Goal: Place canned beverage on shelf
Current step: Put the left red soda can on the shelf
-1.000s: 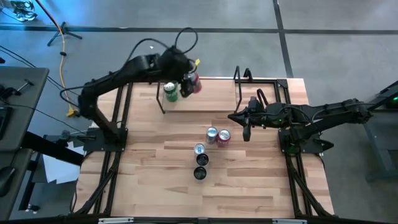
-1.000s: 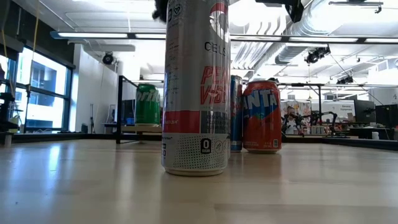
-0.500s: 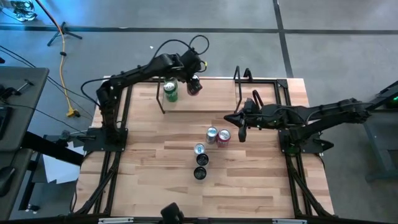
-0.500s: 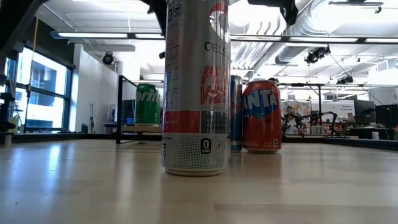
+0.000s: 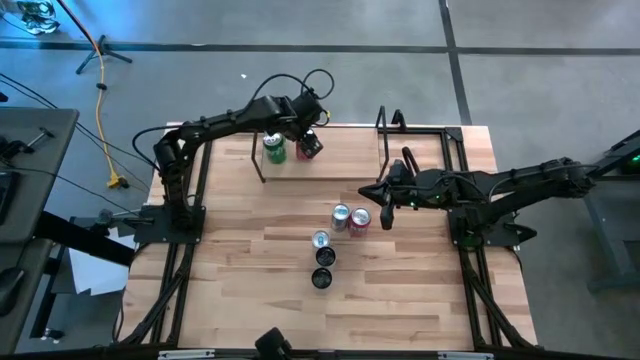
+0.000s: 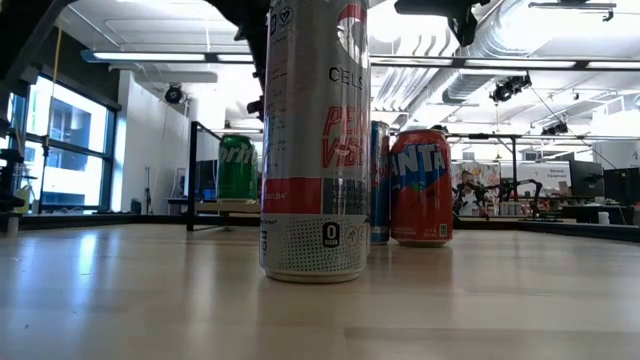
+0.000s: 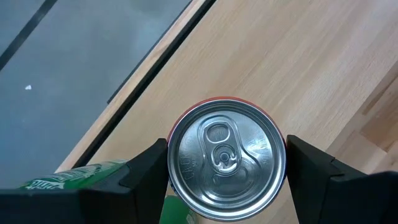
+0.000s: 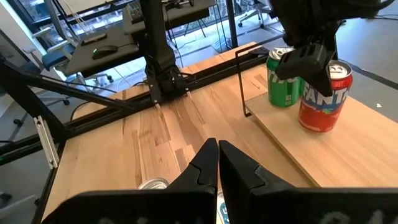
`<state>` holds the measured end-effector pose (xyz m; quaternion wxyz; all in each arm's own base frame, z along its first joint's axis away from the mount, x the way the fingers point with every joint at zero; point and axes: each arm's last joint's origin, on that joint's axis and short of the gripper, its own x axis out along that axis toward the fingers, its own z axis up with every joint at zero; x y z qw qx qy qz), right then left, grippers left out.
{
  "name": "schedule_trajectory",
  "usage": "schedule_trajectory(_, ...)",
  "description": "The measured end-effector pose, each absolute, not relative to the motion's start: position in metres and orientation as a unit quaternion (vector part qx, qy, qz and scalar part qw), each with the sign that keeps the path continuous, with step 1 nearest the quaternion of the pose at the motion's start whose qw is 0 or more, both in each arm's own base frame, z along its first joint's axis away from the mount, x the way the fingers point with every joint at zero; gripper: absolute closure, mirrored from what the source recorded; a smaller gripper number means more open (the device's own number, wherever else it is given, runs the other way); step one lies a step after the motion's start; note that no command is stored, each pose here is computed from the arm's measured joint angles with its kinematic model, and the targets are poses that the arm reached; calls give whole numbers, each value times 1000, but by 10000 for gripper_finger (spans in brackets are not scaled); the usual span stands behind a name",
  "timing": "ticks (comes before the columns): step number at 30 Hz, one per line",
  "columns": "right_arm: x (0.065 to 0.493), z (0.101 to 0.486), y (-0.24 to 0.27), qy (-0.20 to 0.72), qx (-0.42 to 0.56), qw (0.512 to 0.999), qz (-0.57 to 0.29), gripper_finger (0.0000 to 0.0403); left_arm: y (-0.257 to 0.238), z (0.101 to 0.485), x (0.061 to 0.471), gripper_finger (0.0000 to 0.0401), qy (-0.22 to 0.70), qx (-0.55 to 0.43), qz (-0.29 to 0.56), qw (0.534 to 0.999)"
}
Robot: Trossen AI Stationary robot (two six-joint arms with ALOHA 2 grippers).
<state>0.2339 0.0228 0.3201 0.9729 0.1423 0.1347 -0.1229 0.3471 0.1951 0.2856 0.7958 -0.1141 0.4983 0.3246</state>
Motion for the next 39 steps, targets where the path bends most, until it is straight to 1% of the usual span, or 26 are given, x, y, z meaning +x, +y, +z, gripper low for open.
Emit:
schedule_trajectory(10, 234, 320, 23, 135, 142, 973, -123, 402, 195, 286, 347, 174, 498, -115, 327, 795)
schedule_trajectory(24, 234, 320, 23, 136, 139, 973, -123, 402, 195, 286, 347, 174, 478, -162, 356, 787)
schedule_trajectory(32, 233, 317, 23, 154, 138, 971, -121, 402, 195, 286, 347, 174, 464, -189, 382, 777)
schedule_trajectory(39, 232, 315, 23, 162, 134, 970, -122, 402, 195, 286, 347, 174, 466, -182, 379, 779)
